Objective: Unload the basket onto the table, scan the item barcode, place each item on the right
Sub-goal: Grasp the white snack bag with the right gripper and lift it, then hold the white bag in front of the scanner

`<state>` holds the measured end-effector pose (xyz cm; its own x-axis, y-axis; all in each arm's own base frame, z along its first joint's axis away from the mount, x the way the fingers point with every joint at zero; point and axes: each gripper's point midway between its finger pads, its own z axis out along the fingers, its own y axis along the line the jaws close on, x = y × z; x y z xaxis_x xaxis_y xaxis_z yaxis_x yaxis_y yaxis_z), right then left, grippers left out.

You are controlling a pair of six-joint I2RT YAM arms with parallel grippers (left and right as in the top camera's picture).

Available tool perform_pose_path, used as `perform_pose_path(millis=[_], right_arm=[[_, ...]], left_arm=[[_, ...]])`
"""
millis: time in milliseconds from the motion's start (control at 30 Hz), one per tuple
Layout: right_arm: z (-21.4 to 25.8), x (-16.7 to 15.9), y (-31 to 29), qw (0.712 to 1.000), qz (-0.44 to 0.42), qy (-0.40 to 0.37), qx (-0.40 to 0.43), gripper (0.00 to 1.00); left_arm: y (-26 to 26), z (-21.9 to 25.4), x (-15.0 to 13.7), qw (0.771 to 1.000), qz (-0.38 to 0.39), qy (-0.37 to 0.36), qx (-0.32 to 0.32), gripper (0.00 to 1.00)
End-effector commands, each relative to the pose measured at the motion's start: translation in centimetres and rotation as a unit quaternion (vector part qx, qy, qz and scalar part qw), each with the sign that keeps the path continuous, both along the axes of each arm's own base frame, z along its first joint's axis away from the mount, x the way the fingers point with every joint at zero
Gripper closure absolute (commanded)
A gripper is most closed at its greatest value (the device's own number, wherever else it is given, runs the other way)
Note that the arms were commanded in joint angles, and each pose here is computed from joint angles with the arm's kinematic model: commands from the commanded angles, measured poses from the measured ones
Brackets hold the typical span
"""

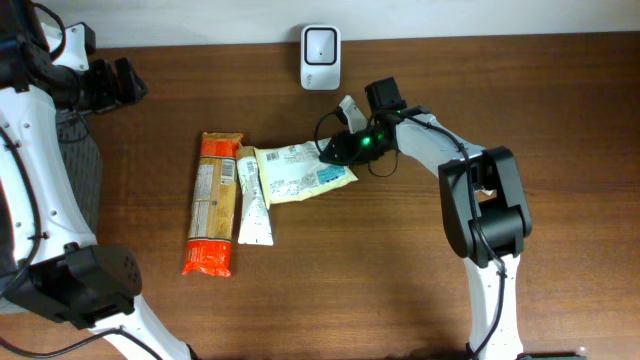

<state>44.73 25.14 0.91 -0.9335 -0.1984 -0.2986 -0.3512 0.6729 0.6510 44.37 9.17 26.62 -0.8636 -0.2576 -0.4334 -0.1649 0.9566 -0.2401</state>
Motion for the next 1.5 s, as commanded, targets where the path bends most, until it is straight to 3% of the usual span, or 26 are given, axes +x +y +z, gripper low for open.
perform_pose_path(millis=[0, 100, 233, 400, 567, 700, 867, 1167, 1367, 1467], right_arm=[[-5.1, -3.0, -0.5, 0.997, -0.001, 0.065, -0.039, 0.82], [-3.3, -3.3, 0.1, 0.996, 0.008, 0.084, 0.026, 0.96], [1.4, -2.9, -2.4, 0.992, -0.009, 0.111, 0.066, 0.96], [12.9, -3.2, -4.2, 0.993, 0.004, 0.023, 0.119, 0.96], [21.2, -4.1, -5.2, 0.983, 0.013, -0.055, 0.172, 0.96], [25.8, -4.4, -7.5, 0.960, 0.017, -0.064, 0.272, 0.96], [27.0, -3.2, -12.8, 0.950, -0.031, -0.076, 0.302, 0.96], [27.0, -2.4, -15.1, 0.949, -0.056, -0.090, 0.296, 0.96], [27.1, -0.8, -14.2, 0.974, -0.087, -0.130, 0.165, 0.96], [26.0, 1.0, -13.8, 0.978, -0.124, -0.169, -0.006, 0.96]], left_arm=[[-0.1, 0.6, -0.1, 1.000, 0.000, -0.008, -0.001, 0.01], [-0.1, 0.6, -0.1, 1.000, -0.001, -0.008, -0.001, 0.01], [-0.1, 0.6, -0.1, 1.000, 0.000, -0.008, -0.001, 0.01], [-0.1, 0.6, -0.1, 1.000, 0.000, -0.008, -0.001, 0.01], [-0.1, 0.6, -0.1, 1.000, 0.000, -0.008, -0.001, 0.01], [-0.1, 0.6, -0.1, 1.000, 0.000, -0.008, -0.001, 0.01], [-0.2, 0.6, -0.1, 1.000, -0.001, -0.008, -0.001, 0.01], [-0.1, 0.6, -0.1, 1.000, 0.000, -0.008, -0.001, 0.01], [-0.1, 0.6, -0.1, 1.000, 0.000, -0.008, -0.001, 0.01], [-0.1, 0.6, -0.1, 1.000, 0.000, -0.008, -0.001, 0.01]])
